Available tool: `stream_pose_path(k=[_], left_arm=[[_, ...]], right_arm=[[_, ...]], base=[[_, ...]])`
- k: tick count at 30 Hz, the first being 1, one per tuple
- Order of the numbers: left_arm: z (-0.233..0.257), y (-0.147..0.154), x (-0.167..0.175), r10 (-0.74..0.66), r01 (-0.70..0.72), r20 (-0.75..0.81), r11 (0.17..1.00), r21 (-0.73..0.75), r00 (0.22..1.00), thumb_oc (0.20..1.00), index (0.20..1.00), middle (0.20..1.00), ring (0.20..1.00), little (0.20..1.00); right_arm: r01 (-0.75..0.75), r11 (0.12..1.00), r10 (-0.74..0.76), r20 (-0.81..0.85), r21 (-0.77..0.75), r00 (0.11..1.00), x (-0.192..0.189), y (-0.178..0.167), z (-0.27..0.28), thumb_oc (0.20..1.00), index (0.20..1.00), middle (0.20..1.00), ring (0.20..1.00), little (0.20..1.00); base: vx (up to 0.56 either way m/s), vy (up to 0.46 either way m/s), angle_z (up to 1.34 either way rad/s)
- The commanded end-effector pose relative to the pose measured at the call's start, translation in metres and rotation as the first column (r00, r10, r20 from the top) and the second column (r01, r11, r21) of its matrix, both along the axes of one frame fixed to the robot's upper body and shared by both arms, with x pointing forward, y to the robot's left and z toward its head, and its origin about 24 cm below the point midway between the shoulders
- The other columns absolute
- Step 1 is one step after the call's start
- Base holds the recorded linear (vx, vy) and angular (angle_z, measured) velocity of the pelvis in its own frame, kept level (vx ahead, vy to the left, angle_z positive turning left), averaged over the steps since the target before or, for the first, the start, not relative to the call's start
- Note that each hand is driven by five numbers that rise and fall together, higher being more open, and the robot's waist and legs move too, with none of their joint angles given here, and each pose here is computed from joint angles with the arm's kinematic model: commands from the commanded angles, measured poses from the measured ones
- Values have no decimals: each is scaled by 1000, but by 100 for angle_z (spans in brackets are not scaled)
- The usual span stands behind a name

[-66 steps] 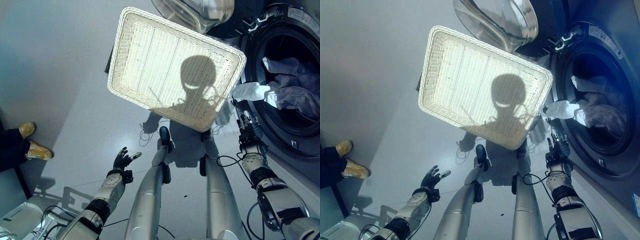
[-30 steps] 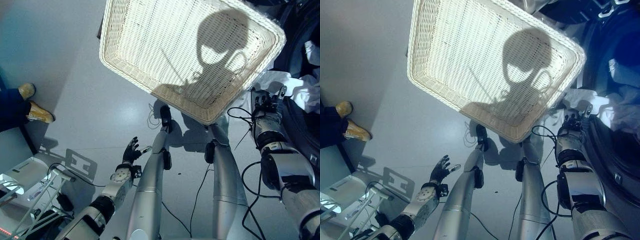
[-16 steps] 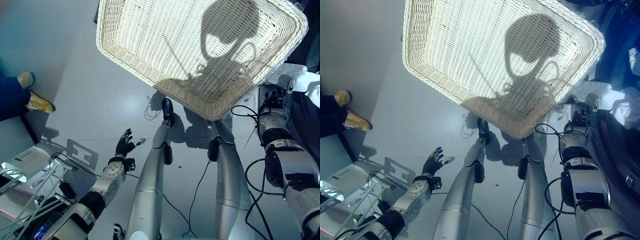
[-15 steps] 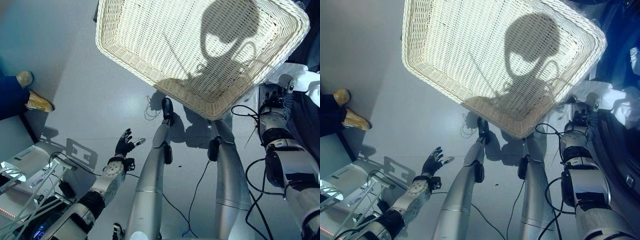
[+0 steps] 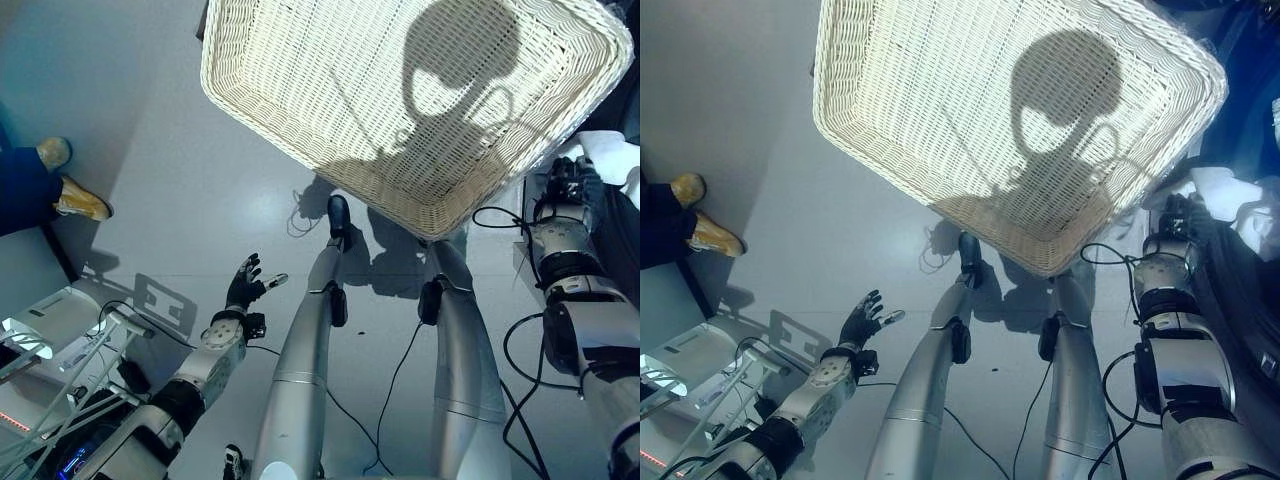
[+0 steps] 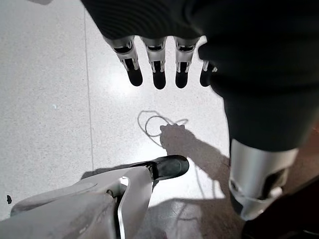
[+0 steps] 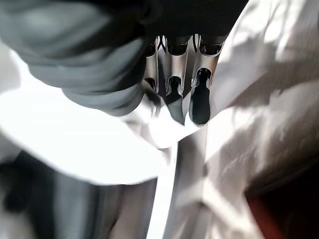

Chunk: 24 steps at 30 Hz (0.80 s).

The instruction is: Put the clothes into the washing machine.

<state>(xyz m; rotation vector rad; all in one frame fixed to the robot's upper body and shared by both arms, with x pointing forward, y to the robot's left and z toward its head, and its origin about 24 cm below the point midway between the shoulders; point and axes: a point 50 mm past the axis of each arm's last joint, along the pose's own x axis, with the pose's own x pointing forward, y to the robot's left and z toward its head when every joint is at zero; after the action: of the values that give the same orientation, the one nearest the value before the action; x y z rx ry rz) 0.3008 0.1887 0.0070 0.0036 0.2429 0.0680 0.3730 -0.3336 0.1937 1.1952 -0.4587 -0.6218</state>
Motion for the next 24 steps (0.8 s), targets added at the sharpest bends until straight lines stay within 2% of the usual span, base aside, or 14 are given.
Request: stream_pose_path(k=[1,17,23,24], left_arm=[[-20,7,-22,41,-44,-71,998,-48,997,1000,1000,1000,1000,1000],[-27,30,-26,69,-71,-112,997,-17,991,1000,1000,1000,1000,1000],[-34,37,-33,82,-83,-136,997,-1,987,1000,1000,1000,1000,1000],[-37,41,-36,93,-94,-150,996,0,984,1000,1000,1000,1000,1000]], right_arm=[[257,935,-233,125,-244,964,-47,-62,57,200,200,200,200,200],[296,923,-261,166,-247,951,-58,-68,59,200,200,200,200,200],[383,892,-333,224,-239,916,-73,-75,62,200,200,200,200,200],[446,874,-394,257,-192,883,-85,-83,63,200,200,200,200,200]], base=[[-70,27,-5],[-56,12,-7],[-29,14,-11],[-25,36,-16]])
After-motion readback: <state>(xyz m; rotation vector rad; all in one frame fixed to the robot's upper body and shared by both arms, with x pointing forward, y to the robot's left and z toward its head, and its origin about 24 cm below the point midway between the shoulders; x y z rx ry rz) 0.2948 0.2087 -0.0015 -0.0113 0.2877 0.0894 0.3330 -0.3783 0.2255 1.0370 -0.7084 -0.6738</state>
